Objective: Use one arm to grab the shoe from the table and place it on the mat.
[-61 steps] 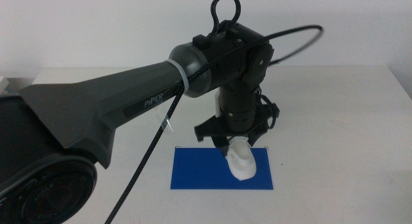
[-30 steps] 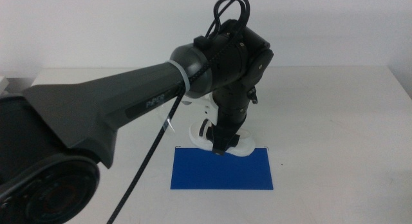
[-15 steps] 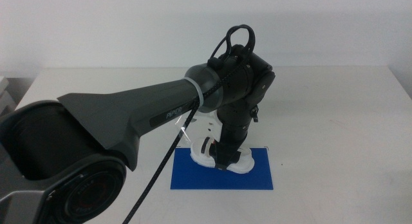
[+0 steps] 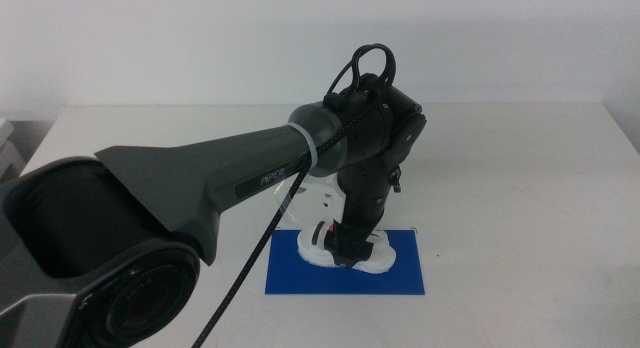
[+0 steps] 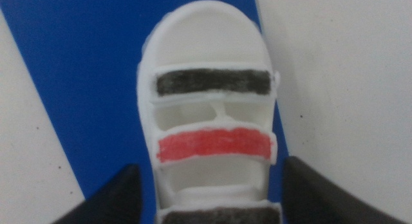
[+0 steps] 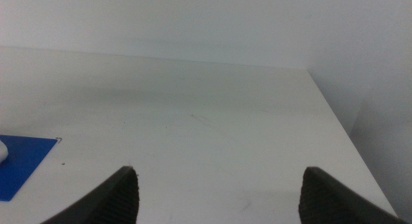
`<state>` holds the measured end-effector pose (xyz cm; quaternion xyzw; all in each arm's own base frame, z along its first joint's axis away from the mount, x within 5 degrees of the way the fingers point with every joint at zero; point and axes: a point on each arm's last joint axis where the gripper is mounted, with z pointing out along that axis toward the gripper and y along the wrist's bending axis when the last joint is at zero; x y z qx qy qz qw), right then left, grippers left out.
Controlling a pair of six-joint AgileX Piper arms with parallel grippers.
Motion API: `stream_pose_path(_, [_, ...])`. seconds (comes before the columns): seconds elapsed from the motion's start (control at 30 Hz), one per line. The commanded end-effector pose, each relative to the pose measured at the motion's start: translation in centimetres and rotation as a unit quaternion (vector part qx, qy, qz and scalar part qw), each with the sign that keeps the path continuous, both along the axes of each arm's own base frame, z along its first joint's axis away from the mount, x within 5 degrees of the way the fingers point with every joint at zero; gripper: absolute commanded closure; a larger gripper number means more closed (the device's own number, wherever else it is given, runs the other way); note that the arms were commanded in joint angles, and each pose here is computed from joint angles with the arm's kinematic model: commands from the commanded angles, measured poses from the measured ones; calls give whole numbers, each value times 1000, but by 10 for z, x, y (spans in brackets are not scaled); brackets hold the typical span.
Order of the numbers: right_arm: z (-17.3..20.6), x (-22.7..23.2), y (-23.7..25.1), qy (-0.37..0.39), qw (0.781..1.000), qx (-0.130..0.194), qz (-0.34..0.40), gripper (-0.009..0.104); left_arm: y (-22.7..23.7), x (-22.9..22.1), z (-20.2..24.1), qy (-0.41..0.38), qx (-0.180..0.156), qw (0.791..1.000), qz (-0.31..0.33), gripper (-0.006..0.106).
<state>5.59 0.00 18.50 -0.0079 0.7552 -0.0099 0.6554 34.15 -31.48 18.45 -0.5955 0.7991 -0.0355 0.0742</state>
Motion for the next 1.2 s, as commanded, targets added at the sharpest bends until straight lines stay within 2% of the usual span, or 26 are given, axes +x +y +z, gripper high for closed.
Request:
stream_pose_path(0.0, [7,-1,0,-49,999,-9,-2,31,8,-6,38,-10,4,1000,16,18])
stream_pose_path(0.13, [7,-1,0,-49,999,-9,-2,31,11,-7,49,-26,3,1000,14,8])
stream_pose_path(0.43, [7,-1,0,-49,999,-9,-2,31,33,-21,125,-110,-26,994,-8,8])
stream_pose_path(0.57, [7,-1,0,-49,999,-9,-2,31,53,-34,173,-170,-19,982,-81,8])
stream_pose_path(0.73, [7,-1,0,-49,999,-9,-2,31,78,-61,226,-228,1,948,-221,8])
stream_pose_path(0.83, [7,-1,0,-49,999,-9,-2,31,94,-74,251,-261,52,906,-330,8])
stream_pose_path(0.93, [7,-1,0,-49,999,-9,-2,31,110,-85,272,-286,130,839,-444,8])
stream_pose_path(1.03, [7,-1,0,-49,999,-9,-2,31,127,-95,291,-292,225,747,-553,8])
stream_pose_path(1.1, [7,-1,0,-49,999,-9,-2,31,138,-103,302,-286,286,673,-619,8])
stream_pose_path(1.17, [7,-1,0,-49,999,-9,-2,31,145,-110,310,-278,326,612,-664,8])
